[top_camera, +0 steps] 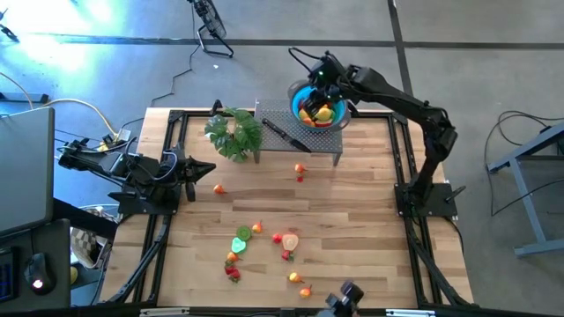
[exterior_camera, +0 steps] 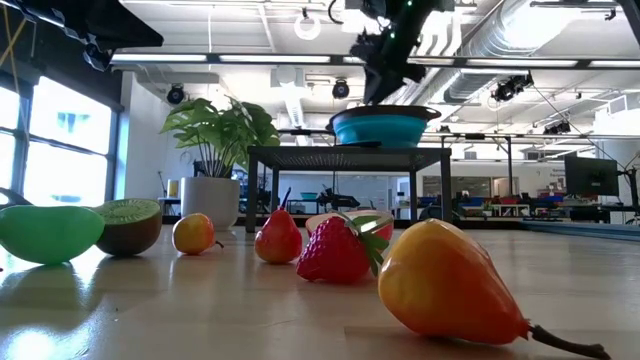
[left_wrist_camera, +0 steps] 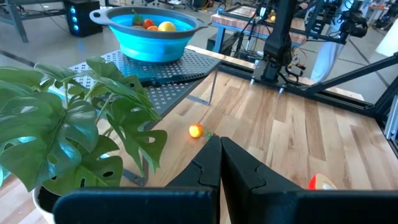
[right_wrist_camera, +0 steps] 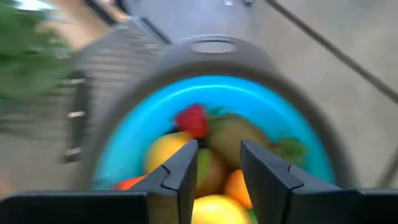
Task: Pick & Place Fruit
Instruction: Put the brown kiwi in the blue bowl on the shelf
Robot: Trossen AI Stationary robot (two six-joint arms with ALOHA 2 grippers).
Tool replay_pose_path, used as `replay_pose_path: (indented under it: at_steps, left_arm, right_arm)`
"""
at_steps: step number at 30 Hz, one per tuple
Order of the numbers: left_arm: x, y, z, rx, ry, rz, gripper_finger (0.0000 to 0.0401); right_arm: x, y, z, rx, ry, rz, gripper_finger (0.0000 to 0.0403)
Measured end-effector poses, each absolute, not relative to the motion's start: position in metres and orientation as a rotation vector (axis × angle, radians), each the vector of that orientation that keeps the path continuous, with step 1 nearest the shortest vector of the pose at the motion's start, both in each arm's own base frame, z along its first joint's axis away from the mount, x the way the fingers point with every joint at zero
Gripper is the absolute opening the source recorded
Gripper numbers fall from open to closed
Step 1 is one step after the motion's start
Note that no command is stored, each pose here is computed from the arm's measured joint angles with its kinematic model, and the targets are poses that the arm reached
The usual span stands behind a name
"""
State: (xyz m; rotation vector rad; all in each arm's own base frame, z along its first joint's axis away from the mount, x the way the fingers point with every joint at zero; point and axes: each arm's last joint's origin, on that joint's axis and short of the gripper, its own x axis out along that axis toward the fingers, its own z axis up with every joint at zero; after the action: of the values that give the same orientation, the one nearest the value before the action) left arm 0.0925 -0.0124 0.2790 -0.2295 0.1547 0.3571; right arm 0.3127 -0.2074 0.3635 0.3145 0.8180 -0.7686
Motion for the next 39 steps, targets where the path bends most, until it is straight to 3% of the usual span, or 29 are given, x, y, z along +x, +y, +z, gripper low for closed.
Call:
replay_pose_path:
  at_steps: [17, 27, 39]
  left_arm:
    - [0.093, -0.012, 0.279, -0.229, 0.154, 0.357, 0.0]
    - [0.093, -0.013, 0.279, -0.277, 0.151, 0.347, 0.0]
    - [0.092, -0.016, 0.273, -0.428, 0.215, 0.249, 0.0]
  right_arm:
    - [0.342, -0.136, 0.398, 0.281, 0.607, -0.332, 0.0089]
    - [0.362, -0.1, 0.408, 0.19, 0.492, -0.21, 0.008]
    - [0.372, -0.051, 0.409, 0.163, 0.492, -0.083, 0.0078]
